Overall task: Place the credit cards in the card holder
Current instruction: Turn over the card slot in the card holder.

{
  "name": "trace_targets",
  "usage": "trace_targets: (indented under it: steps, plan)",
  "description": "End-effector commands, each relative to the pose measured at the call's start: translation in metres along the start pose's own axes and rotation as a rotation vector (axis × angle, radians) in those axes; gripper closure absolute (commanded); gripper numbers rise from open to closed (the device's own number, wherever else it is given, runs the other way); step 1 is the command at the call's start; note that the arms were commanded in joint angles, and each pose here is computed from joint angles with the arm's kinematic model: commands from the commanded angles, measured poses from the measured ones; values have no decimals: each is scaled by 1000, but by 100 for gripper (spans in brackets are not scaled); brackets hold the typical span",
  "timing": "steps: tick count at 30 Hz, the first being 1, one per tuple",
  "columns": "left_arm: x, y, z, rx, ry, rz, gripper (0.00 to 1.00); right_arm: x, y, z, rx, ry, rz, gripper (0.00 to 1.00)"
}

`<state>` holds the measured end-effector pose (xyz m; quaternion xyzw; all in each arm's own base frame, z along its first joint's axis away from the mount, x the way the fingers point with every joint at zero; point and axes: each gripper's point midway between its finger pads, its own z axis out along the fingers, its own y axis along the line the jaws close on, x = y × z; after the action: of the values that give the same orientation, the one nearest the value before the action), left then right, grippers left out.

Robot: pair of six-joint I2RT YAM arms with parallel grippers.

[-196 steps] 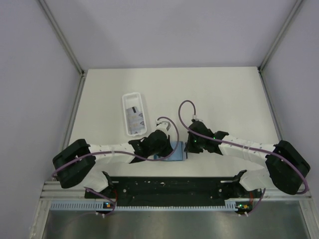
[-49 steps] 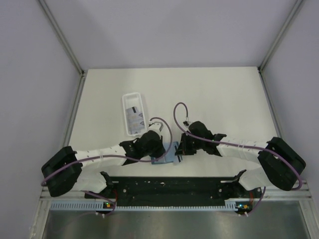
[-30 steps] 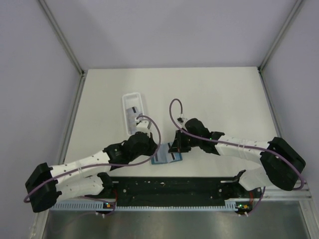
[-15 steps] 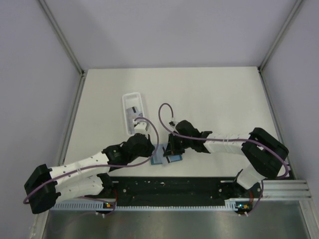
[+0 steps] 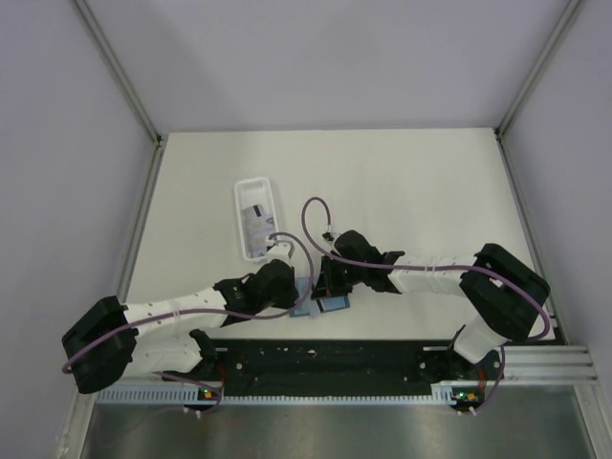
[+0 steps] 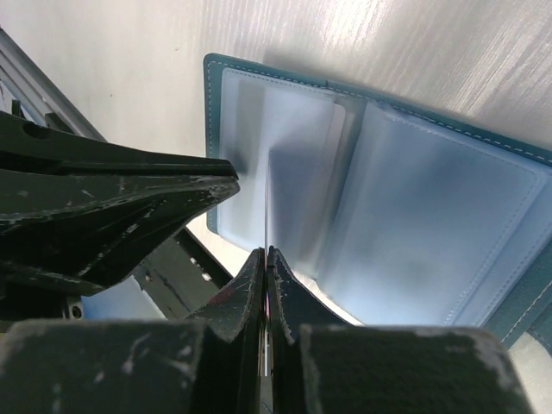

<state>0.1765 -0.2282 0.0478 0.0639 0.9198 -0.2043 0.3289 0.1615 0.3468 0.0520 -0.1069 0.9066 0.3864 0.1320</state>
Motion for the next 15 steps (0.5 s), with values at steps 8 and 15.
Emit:
trace_targets:
  steps: [8, 15]
  plan:
    - [6, -3, 17, 6, 13, -24, 100, -17, 18, -7, -20, -63, -48, 100]
    - [17, 6, 14, -3, 23, -44, 100, -31, 10, -22, 34, -136, -65, 100]
